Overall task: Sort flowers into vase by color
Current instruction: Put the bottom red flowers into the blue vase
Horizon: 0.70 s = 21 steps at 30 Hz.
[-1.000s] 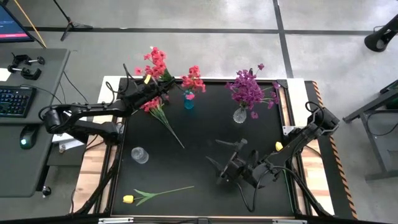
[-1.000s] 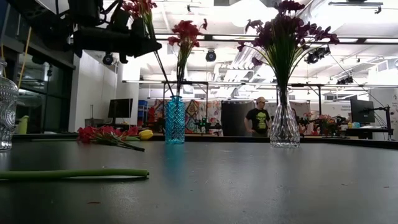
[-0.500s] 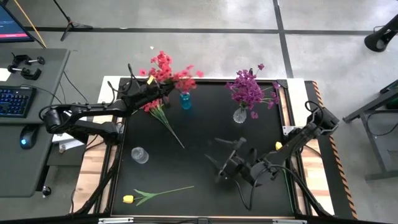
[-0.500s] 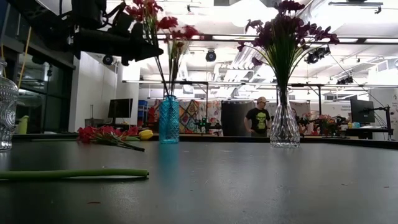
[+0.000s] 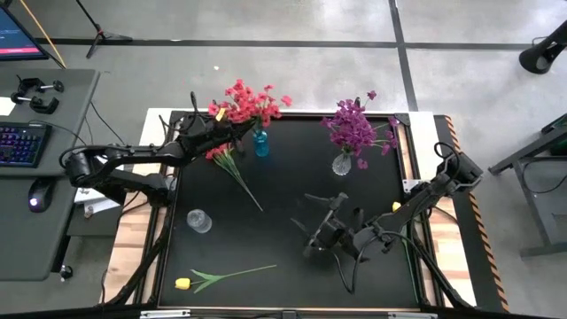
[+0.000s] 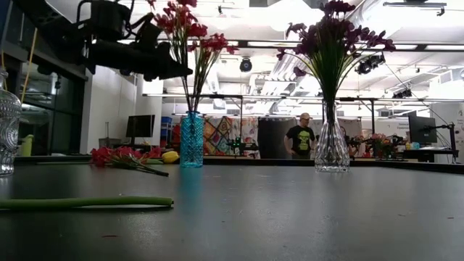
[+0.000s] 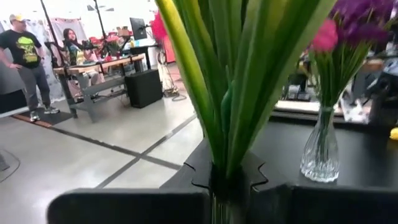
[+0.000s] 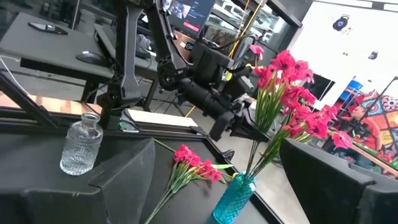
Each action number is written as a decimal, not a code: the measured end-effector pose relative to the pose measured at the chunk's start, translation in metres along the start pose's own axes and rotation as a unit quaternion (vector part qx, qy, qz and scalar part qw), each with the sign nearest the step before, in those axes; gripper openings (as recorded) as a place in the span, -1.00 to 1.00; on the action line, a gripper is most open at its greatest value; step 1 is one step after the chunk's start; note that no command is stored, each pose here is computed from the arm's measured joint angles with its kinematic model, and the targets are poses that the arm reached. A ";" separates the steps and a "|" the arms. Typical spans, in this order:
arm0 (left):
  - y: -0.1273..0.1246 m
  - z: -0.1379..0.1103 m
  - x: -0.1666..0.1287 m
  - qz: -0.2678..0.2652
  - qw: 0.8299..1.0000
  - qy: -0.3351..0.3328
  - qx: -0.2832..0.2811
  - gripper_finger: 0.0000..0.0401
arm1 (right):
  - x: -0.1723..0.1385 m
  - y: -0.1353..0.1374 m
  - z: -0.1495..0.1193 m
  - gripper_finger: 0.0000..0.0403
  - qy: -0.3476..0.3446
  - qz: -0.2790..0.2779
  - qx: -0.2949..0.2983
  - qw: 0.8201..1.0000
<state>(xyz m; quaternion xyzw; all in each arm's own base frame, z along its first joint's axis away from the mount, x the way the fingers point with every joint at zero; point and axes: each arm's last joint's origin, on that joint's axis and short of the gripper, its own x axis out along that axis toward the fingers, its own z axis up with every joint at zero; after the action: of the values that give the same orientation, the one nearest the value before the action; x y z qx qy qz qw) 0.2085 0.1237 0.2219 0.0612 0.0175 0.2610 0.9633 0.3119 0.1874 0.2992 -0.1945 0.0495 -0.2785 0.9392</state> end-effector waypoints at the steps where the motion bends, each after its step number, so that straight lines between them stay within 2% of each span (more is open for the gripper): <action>1: 0.000 -0.002 0.001 0.002 1.000 0.004 0.004 -0.95 | 0.000 0.000 0.000 0.66 0.000 0.000 0.000 1.000; 4: 0.000 -0.005 0.003 0.009 1.000 0.012 0.008 -0.79 | 0.001 0.000 0.000 0.66 -0.001 0.002 0.000 1.000; 9: 0.000 -0.004 0.002 0.010 1.000 0.009 0.007 -0.41 | 0.001 0.000 0.000 0.66 -0.001 0.002 0.000 1.000; 14: 0.001 -0.001 0.000 0.011 1.000 0.007 -0.015 -0.08 | 0.001 0.000 0.000 0.66 -0.001 0.002 0.000 1.000; 21: 0.001 0.006 -0.010 0.008 1.000 0.020 -0.019 0.19 | 0.001 0.000 0.000 0.66 -0.001 0.002 0.000 1.000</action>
<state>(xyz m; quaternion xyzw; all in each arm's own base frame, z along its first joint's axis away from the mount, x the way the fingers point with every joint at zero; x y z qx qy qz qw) 0.1996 0.1191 0.2279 0.0378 0.0315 0.2697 0.9617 0.3125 0.1870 0.2991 -0.1950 0.0491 -0.2763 0.9398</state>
